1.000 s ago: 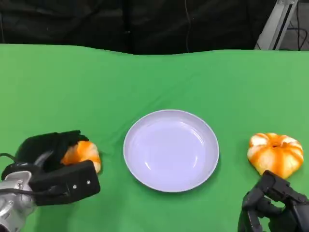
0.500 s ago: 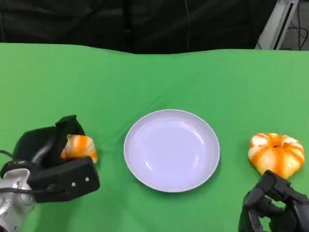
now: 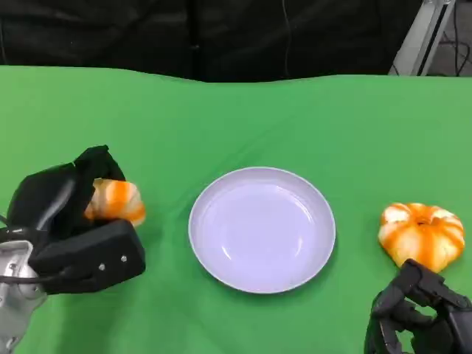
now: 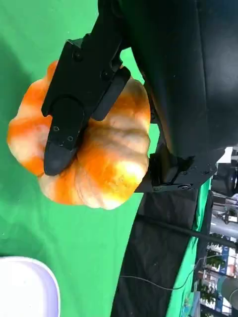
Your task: Grasp the bread from the table and place it into the plate.
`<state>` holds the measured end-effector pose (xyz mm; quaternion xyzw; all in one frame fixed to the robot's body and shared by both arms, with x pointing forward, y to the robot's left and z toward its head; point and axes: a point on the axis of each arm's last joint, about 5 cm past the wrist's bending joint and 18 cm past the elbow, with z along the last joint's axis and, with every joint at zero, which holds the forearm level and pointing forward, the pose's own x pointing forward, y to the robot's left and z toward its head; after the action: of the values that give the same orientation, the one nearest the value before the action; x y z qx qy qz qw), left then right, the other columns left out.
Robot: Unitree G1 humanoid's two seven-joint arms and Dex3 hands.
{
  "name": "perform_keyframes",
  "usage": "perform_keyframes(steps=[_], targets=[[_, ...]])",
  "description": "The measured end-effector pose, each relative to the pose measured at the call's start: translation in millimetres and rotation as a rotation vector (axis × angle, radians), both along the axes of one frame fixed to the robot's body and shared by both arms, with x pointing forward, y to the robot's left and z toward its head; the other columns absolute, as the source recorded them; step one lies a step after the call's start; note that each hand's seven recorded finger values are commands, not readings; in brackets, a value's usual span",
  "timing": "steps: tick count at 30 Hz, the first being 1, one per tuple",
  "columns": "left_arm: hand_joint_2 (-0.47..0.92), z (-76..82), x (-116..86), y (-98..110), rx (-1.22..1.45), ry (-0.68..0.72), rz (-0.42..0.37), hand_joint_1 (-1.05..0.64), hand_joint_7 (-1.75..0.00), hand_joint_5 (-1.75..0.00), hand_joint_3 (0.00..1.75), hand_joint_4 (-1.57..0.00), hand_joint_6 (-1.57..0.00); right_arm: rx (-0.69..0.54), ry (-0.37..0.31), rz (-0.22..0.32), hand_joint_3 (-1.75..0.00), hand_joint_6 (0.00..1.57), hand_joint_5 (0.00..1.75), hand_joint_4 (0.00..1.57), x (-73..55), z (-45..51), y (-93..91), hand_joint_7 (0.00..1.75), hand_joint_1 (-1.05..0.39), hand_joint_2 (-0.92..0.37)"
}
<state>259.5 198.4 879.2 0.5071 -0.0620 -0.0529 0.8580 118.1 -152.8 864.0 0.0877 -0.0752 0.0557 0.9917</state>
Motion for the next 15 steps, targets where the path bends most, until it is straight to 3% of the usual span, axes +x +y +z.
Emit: perform_keyframes(steps=[8, 15], targets=[[0.92, 17.7, 1, -4, -0.011, -0.07, -0.036, -0.07, -1.75, -1.75, 0.34, -0.56, -0.44, 0.001, 0.005, 0.001, -1.33, 0.77, 1.75, 0.87, -0.1, -0.2, -0.3, 1.61, -0.15, -0.48], [0.92, 29.8, 2, -25, -0.038, -0.131, -0.111, -0.03, -1.75, -1.75, 0.33, -0.58, -0.46, 0.001, 0.004, 0.001, -1.34, 0.77, 1.75, 0.88, 0.1, 0.2, -0.3, 1.61, -0.13, -0.47]])
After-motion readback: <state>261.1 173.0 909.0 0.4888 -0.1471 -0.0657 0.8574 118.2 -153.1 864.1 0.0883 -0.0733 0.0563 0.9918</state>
